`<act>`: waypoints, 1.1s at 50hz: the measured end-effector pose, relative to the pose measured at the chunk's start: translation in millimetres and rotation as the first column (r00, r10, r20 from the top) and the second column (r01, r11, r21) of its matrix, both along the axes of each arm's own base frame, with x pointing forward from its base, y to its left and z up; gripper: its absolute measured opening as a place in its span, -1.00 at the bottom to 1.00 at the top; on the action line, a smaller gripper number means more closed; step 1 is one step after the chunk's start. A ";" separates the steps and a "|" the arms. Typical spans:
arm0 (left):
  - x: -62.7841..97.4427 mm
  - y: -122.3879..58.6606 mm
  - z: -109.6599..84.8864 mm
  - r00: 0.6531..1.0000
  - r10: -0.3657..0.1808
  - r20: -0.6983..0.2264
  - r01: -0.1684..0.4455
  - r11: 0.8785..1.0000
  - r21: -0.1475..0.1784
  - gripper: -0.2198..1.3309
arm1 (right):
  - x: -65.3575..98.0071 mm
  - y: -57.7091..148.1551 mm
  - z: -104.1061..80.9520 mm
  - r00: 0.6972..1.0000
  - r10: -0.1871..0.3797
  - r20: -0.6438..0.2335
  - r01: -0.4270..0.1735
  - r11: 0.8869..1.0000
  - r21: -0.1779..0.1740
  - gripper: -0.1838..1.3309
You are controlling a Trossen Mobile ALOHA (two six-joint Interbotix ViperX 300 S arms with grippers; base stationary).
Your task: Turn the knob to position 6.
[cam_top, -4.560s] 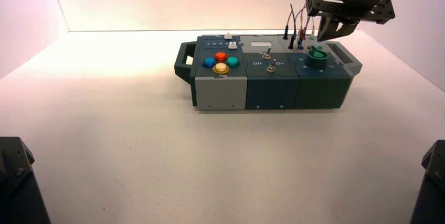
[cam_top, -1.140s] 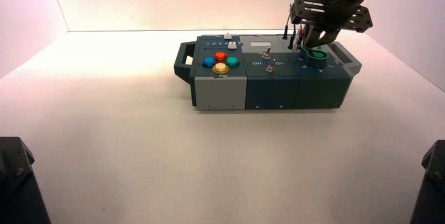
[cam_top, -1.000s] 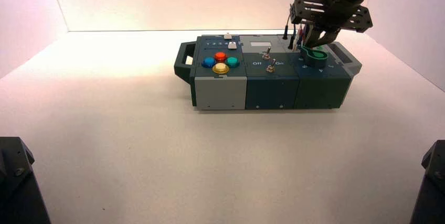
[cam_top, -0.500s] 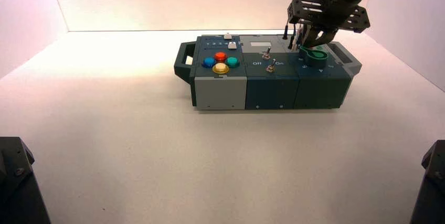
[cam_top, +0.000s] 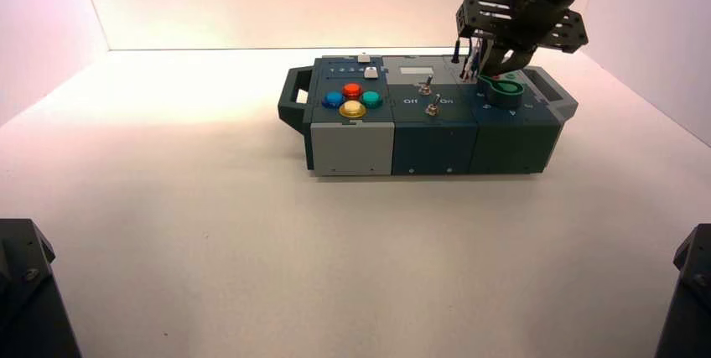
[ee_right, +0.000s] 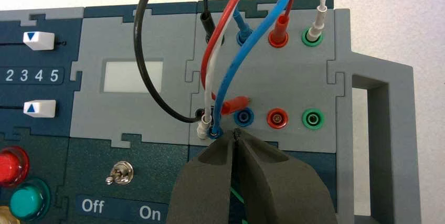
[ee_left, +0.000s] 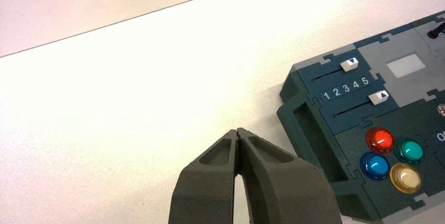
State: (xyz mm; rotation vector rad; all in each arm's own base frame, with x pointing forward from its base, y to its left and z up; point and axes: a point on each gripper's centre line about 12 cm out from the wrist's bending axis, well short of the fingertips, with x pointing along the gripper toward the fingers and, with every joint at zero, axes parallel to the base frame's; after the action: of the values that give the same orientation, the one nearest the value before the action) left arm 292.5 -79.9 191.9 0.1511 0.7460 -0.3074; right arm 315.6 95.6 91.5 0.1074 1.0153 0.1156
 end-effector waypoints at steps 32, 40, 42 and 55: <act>-0.1 0.0 0.5 1.000 -0.001 0.002 0.001 1.000 0.001 -0.93 | -2.4 6.9 -0.1 1.000 0.007 -0.005 -0.007 1.000 0.010 -0.95; 0.0 0.0 0.0 1.000 -0.002 0.001 0.002 1.000 0.002 -0.93 | -2.4 6.9 -0.1 1.000 0.005 -0.006 -0.005 1.000 0.012 -0.94; -0.1 0.0 0.5 1.000 -0.001 0.002 0.001 1.000 0.001 -0.93 | -2.4 6.9 -0.1 1.000 0.003 -0.006 -0.003 1.000 0.013 -0.94; 0.0 0.0 0.0 1.000 -0.002 0.001 0.002 1.000 0.002 -0.93 | -2.5 7.4 -0.1 1.000 0.005 -0.006 -0.005 1.000 0.013 -0.94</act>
State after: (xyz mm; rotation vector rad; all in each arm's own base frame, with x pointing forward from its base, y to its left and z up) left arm 292.5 -79.9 191.9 0.1541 0.7456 -0.3082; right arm 313.0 103.0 91.4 0.1173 1.0207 0.1266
